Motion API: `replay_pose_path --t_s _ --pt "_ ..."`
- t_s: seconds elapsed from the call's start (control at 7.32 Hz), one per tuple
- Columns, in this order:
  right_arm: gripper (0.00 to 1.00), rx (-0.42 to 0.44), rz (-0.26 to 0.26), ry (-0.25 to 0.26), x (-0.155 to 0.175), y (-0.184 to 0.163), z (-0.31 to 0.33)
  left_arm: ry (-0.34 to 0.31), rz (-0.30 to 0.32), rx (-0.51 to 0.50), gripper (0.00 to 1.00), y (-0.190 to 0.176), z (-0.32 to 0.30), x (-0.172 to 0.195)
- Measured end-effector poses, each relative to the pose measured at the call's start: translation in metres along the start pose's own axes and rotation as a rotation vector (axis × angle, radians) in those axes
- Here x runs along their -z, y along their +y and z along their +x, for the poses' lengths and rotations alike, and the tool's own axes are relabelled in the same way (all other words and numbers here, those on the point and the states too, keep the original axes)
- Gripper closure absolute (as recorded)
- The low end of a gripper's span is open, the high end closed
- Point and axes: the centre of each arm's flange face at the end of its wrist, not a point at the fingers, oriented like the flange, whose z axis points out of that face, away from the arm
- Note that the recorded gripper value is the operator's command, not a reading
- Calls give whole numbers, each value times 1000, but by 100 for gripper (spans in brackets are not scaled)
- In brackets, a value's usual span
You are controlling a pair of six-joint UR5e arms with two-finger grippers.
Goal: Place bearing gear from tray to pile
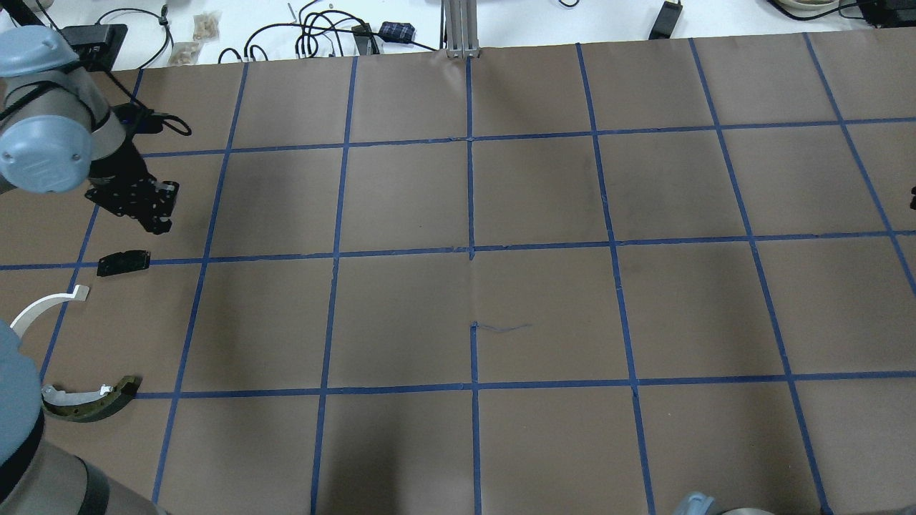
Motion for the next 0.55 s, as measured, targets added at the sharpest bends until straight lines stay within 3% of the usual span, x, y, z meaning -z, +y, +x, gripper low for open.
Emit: replay_pose_path --t_s 0.27,0.55 --pt "94 -141 30 -40 -9 -101 -55 50 -42 53 100 33 -63 -37" --pt "94 -282 17 -14 -36 -209 -127 75 -60 82 100 48 -91 -57"
